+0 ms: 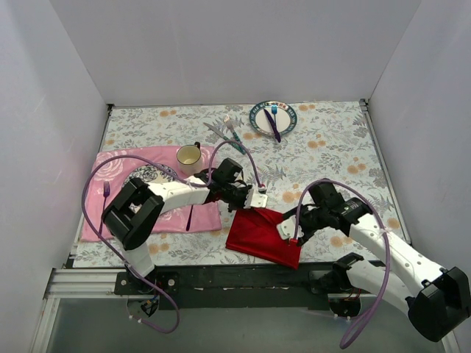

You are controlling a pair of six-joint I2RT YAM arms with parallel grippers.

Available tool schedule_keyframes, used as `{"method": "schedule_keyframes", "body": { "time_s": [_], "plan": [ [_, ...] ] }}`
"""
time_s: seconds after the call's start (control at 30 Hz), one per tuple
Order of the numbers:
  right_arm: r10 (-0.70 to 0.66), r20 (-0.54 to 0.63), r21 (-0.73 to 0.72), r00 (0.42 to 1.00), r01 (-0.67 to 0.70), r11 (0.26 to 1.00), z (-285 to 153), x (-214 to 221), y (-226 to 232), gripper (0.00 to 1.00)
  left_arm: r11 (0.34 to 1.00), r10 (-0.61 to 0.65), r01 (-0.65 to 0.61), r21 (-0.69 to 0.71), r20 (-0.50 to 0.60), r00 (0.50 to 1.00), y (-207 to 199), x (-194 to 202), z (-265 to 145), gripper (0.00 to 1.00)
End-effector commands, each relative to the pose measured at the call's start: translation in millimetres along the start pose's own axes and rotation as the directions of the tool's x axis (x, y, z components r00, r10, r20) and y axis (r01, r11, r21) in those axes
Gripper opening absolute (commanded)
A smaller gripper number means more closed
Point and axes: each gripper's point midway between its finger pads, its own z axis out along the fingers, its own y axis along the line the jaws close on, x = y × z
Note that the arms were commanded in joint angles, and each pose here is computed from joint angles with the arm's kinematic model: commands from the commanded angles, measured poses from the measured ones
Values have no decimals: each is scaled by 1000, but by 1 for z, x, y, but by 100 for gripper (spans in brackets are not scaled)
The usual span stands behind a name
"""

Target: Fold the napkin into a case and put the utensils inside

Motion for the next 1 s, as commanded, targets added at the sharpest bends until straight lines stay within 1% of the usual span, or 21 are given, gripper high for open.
{"method": "schedule_keyframes", "body": {
  "time_s": [0.0,0.03,0.13,0.23,0.3,0.33,0.4,0.43,0.5,0.6,0.73,0.8,0.83,0.9,0.97],
  "plan": [
    [99,15,44,995,-100,994,-15,-15,-18,56,998,49,-49,-28,-6,999,-4,-14,-13,0],
    [114,13,48,993,-114,992,-17,-16,-20,50,998,49,-49,-28,-8,999,-6,-15,-12,0],
    [195,9,13,981,-195,981,-14,-14,-12,39,999,44,-45,-21,-18,999,-13,-14,-10,0],
    [262,-1,6,965,-262,965,-9,-7,-8,34,999,31,-31,-13,-20,999,-18,-13,-10,0],
    [289,-4,10,957,-289,957,-6,-4,-10,33,1000,18,-18,-5,-26,999,-25,-10,-10,0],
    [313,-3,13,950,-312,950,-6,-3,-10,30,1000,18,-18,0,-30,999,-28,-8,-9,0],
    [334,2,16,943,-334,943,-4,-1,-11,29,1000,20,-19,7,-32,999,-35,-5,-9,0],
    [349,3,28,937,-348,937,-5,1,-13,27,1000,20,-20,9,-32,999,-38,-4,-8,0],
    [393,16,50,919,-394,918,-8,1,-18,26,1000,30,-30,-7,-30,999,-39,-5,-8,0],
    [456,39,69,889,-457,887,-14,1,-26,26,1000,13,-13,-7,-39,999,-44,-1,-6,0],
    [576,45,30,816,-577,816,-14,5,-20,26,1000,5,-5,-2,-38,999,-49,-1,-3,0],
    [636,42,9,771,-637,771,-12,8,-17,26,1000,6,-6,-11,-38,999,-49,-1,-2,0],
    [650,43,-1,759,-651,759,-11,8,-16,26,1000,11,-12,-18,-35,999,-49,-1,-2,0],
    [719,28,-1,694,-720,694,-6,12,-14,29,1000,11,-12,-27,-42,999,-51,3,-1,0],
    [742,9,-23,670,-742,670,-4,14,-13,30,999,18,-19,-29,-45,999,-55,6,0,0]
  ]
}}
